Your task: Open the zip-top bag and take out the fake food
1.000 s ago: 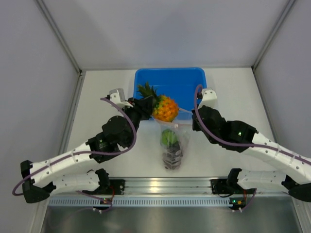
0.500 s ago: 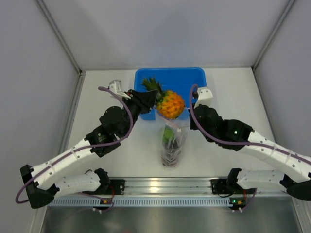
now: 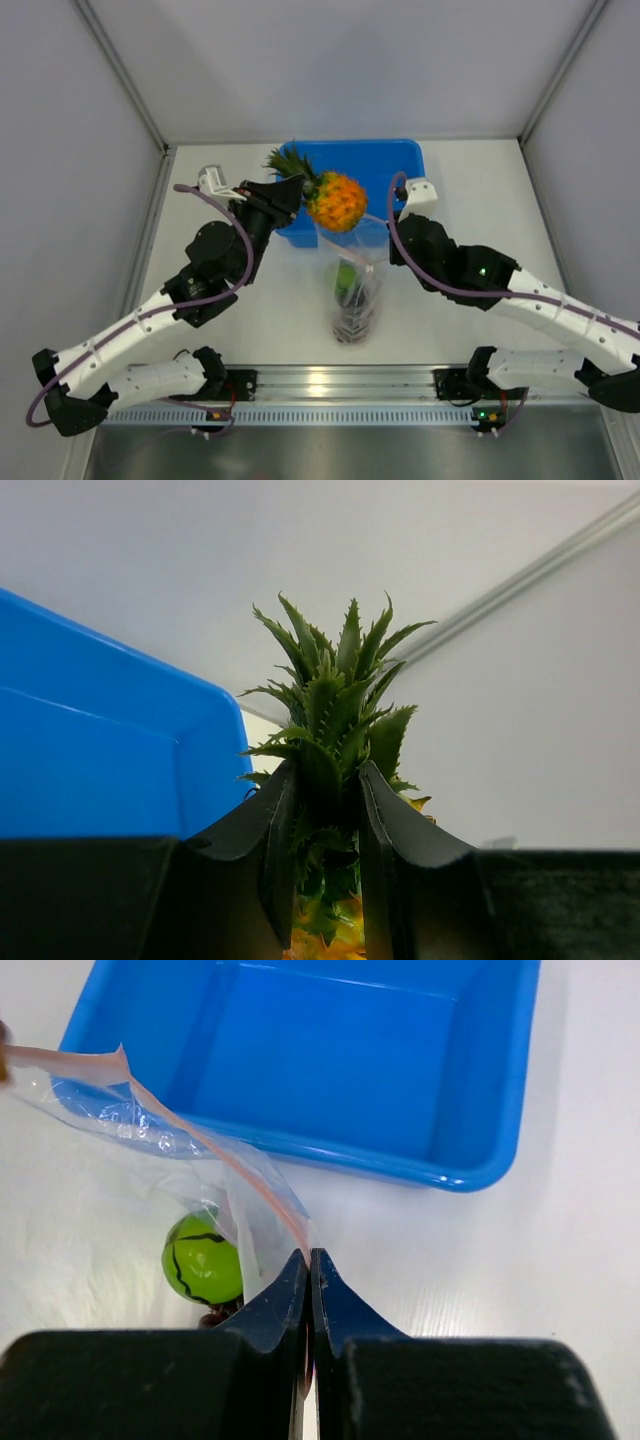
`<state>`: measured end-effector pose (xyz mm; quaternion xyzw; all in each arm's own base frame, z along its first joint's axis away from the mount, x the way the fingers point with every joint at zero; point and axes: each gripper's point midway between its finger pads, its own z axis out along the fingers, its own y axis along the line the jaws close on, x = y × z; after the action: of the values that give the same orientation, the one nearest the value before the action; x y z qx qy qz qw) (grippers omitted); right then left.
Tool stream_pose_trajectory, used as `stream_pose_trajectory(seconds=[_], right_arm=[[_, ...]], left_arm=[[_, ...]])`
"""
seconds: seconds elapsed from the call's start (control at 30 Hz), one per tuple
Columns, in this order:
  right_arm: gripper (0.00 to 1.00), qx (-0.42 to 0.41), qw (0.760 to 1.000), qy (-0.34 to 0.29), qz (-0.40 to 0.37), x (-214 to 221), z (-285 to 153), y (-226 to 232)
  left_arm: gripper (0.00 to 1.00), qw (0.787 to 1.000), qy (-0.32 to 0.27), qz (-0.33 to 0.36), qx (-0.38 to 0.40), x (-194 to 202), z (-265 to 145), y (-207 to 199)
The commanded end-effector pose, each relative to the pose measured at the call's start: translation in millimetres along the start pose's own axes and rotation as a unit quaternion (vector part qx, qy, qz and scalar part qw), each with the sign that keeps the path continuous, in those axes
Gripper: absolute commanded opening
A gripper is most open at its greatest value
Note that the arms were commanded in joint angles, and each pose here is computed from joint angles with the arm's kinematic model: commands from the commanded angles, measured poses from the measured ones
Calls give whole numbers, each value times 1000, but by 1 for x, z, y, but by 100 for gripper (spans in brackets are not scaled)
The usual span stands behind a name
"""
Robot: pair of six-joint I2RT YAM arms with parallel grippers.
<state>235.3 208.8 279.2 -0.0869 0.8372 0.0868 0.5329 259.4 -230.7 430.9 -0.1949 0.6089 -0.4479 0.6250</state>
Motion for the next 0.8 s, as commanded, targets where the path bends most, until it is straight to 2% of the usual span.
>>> stream_pose_trajectory(seconds=[0.0, 0.2, 0.4, 0.53, 0.6, 0.77], right_arm=[[0, 41, 999, -24, 24, -13, -16, -31], [0, 51, 998, -27, 31, -6, -37, -56], [0, 53, 995, -58, 54, -21, -69, -83], [0, 65, 994, -76, 47, -39, -88, -99], [0, 75, 992, -87, 43, -51, -96, -107], [0, 72, 994, -85, 16, -55, -101, -110]], left_arm=[[0, 996, -92, -5, -16, -54, -4, -2], [0, 991, -128, 26, -41, -80, 7, 3], [0, 983, -91, 114, -114, -50, 52, 38], [0, 990, -31, 97, -98, -26, 84, 52], [0, 989, -32, 94, -113, -29, 99, 70], [0, 980, 8, 126, -152, 2, 134, 118]])
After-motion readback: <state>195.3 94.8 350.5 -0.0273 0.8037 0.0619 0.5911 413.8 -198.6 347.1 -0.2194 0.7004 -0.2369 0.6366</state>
